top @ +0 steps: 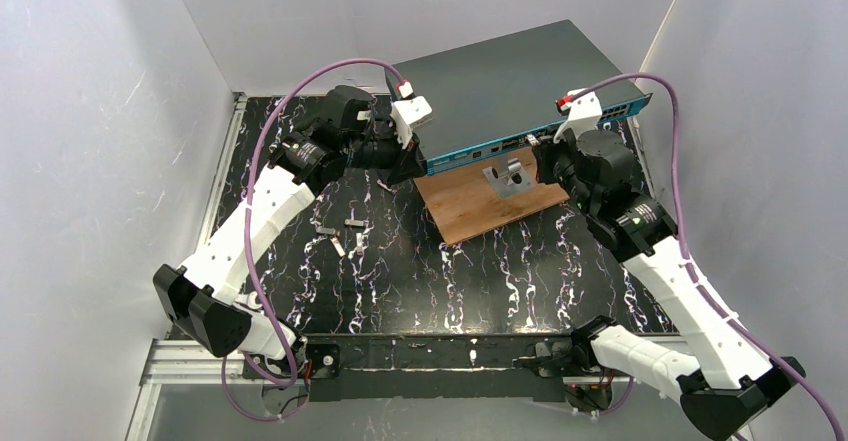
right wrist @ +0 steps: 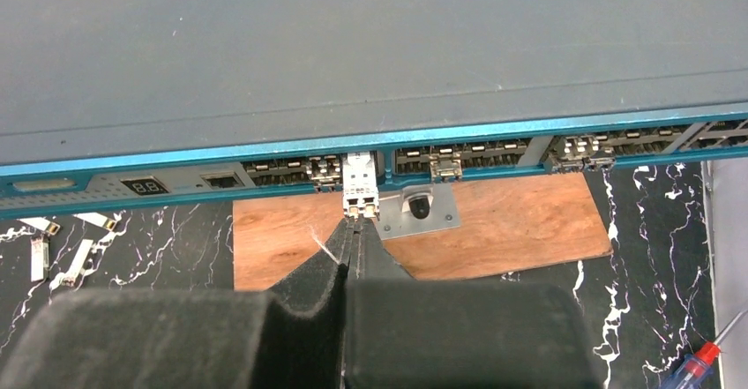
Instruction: Insert the plug into the switch port
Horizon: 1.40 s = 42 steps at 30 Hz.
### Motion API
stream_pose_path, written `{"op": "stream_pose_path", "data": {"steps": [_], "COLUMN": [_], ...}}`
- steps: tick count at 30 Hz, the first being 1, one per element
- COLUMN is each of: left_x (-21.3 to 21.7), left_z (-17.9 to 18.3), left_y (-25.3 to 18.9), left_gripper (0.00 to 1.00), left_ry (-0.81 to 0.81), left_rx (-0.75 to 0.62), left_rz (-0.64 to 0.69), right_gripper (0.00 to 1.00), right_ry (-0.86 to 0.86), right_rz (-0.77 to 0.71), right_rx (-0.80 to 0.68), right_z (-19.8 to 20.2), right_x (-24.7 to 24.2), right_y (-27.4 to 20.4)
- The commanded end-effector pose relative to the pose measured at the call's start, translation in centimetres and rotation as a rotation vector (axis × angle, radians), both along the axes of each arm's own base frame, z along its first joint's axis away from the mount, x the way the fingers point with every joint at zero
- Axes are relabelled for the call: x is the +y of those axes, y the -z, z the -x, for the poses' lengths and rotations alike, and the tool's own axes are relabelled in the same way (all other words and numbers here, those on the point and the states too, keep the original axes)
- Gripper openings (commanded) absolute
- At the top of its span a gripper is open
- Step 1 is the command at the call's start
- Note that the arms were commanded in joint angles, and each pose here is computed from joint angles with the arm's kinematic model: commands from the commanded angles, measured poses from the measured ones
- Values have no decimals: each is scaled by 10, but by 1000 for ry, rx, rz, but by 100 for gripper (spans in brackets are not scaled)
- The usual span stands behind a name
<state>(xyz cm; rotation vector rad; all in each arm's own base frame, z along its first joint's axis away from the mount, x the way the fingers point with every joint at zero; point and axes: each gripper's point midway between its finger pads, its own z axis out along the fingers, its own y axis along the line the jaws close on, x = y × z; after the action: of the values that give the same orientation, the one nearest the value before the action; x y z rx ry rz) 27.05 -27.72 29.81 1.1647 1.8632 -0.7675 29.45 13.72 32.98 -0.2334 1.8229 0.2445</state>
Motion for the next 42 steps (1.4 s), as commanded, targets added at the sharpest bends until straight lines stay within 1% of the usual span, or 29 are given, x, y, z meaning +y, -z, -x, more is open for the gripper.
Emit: {"op": "stream_pose_path", "data": {"steps": [1,27,35,42], "left_x": [6,9,11,12], "left_z": [34,39,42,41], "left_y": [-6,-5,-3,-5], "left_gripper": [0,0,0,0], "left_ry": [56,64,69,60], "left_rx": [60,59,59,49], "left_rz": [1,-4,-6,-7], "right_gripper": [1,1,1,1], "right_ry": [-15,-8,10,11], "right_rz": [-32,-4,-6,-9], "right_rx": [-60,-77,-108,-110], "right_z": [-8,-30,-35,-33], "right_x": [8,17,16,14], "right_y": [-15,-5,-8,-7]}}
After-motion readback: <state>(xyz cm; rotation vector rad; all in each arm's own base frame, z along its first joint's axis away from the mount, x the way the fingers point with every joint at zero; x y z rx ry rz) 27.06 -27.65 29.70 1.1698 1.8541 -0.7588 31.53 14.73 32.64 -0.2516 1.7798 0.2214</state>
